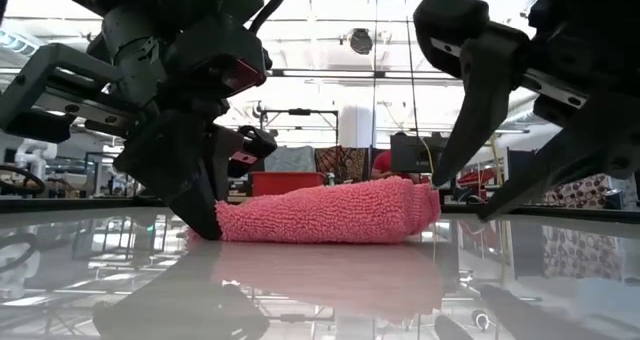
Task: Roll towel
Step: Roll the pink towel
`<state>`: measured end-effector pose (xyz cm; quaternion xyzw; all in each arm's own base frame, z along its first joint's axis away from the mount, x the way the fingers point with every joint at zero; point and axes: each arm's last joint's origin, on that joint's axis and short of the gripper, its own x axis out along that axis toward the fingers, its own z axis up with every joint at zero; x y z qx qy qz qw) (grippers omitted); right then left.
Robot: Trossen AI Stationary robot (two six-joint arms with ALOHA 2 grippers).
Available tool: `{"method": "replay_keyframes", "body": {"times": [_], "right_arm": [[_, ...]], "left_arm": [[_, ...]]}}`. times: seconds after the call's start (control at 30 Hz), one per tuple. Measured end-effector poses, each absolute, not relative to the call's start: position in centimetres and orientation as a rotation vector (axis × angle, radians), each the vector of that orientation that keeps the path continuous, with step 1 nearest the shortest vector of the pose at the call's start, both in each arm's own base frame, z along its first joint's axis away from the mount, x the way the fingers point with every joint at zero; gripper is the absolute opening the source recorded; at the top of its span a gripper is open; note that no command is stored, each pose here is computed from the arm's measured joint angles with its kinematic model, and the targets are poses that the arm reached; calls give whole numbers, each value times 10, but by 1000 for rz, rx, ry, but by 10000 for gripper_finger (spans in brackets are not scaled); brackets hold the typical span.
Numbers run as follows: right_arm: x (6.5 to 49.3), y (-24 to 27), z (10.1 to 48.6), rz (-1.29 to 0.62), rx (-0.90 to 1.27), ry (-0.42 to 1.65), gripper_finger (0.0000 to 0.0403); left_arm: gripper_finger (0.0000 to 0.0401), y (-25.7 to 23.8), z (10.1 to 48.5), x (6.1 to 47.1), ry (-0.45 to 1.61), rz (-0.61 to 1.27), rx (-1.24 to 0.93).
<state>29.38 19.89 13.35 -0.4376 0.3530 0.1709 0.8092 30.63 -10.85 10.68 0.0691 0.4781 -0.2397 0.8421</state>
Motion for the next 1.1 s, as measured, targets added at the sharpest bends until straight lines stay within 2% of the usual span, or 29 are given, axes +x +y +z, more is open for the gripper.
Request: {"method": "replay_keyframes", "body": {"times": [0.43,0.87,1.1], "right_arm": [[315,211,119,394,-1266,802,123],[324,196,120,359,-1300,839,123],[334,179,121,254,-1281,879,123]], "left_arm": [[11,-104,107,308,1003,-533,112],[11,-103,107,309,1002,-551,101],[11,-105,107,308,1001,-590,81]]}}
